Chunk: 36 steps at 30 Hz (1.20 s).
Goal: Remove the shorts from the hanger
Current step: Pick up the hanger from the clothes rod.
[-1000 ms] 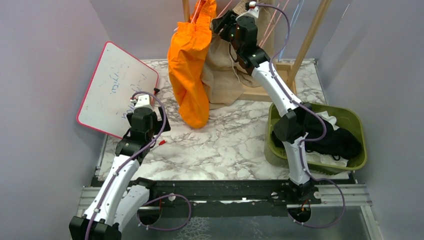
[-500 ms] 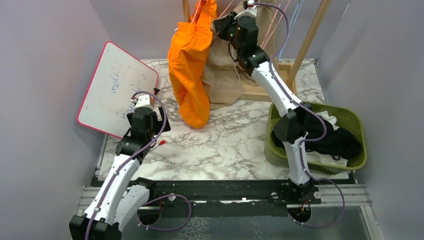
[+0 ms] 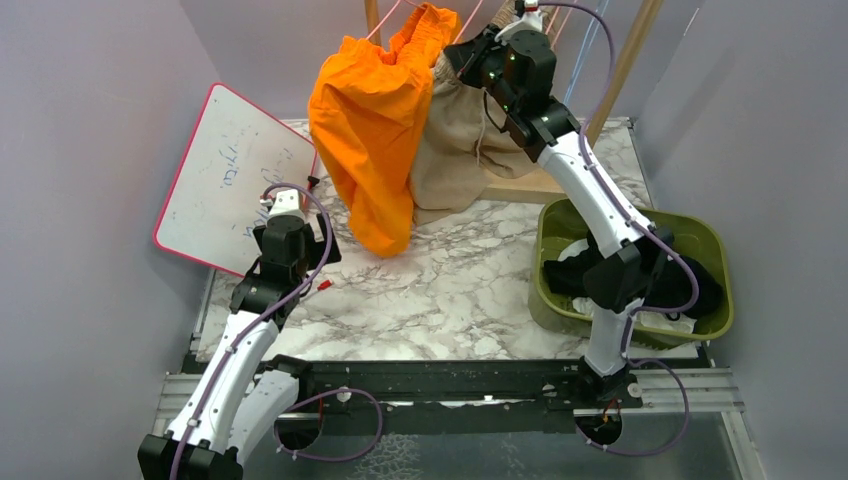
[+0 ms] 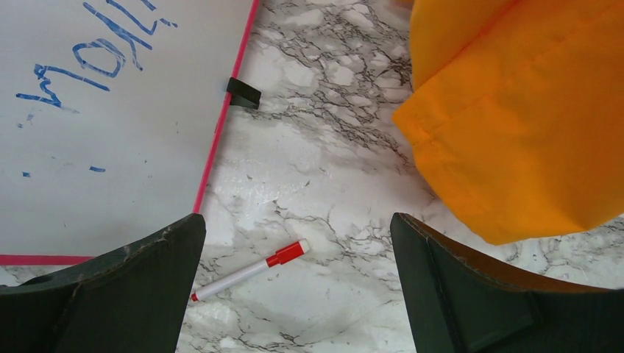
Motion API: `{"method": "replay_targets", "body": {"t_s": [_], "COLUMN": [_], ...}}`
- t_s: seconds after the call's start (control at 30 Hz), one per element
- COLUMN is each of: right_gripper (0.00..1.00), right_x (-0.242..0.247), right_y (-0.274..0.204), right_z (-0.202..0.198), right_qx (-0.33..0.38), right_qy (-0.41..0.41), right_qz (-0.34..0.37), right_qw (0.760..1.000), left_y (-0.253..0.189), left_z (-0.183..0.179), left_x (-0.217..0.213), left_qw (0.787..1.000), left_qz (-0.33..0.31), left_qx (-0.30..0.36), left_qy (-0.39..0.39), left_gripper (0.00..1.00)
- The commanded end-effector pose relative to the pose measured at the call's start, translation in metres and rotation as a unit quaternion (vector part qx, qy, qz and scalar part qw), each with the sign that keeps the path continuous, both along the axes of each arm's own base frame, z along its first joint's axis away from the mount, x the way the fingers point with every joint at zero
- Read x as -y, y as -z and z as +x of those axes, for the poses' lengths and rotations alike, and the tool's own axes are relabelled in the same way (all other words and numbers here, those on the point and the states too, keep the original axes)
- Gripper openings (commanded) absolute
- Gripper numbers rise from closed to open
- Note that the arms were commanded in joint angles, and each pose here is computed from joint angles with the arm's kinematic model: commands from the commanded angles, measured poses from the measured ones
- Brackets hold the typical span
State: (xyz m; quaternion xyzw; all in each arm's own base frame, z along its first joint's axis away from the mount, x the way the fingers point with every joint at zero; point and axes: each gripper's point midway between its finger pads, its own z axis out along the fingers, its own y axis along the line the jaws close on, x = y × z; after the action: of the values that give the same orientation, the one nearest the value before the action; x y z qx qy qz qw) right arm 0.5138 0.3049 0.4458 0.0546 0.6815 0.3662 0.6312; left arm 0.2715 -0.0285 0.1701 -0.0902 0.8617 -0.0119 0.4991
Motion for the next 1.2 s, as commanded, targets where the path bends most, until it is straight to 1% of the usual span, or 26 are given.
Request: {"method": "replay_targets", "body": {"t_s": [0.0,0.2,0.3,0.47,0.63,0.8,1.03,1.17], "right_gripper": [0.08,0.08,0.08,0.06,0.03,0.02,0.01,0.01], "right_x": [0.007,0.011,0.008,0.031,0.035,0.016,0.010,0.007], "right_y": [-0.036,0.008,0.030,0.033,0.016,0.000,0.003,0.006], "right_z": [-0.030,-0.029,-0.027,-0.018,-0.032,-0.065,-0.090,-0.111], "right_qx": [0.036,-0.022,-0.038,-0.043,-0.018,0.018,0.017,0.019], "right_qy": [-0.031,-0.039,-0.066,-0.038,-0.073,-0.159,-0.203,-0.236], "right_qz": [-0.015,-0.089,-0.122,-0.155,-0.156,-0.136,-0.108,-0.090], "right_qw": [0.999,0.995,0.990,0.986,0.985,0.978,0.973,0.968], "left_y": [-0.009,-0.010,-0.010,-0.009,-0.008,-0.006,-0.006,-0.006], "left_z": [0.001,0.000,0.000,0.000,0.001,0.001,0.001,0.001], "left_x": [0.006,0.007,0.007,0.008,0.008,0.008,0.007,0.008], "left_qw": [1.000,1.000,1.000,1.000,1.000,1.000,1.000,1.000], "left_qz": [-0.012,-0.014,-0.015,-0.016,-0.015,-0.014,-0.013,-0.014], "left_qx": [0.017,0.018,0.019,0.016,0.014,0.011,0.011,0.010], "left_qy": [0.014,0.016,0.017,0.019,0.017,0.018,0.017,0.018], "left_gripper": [0.99,0.99,0.99,0.99,0.99,0.99,0.99,0.99]}}
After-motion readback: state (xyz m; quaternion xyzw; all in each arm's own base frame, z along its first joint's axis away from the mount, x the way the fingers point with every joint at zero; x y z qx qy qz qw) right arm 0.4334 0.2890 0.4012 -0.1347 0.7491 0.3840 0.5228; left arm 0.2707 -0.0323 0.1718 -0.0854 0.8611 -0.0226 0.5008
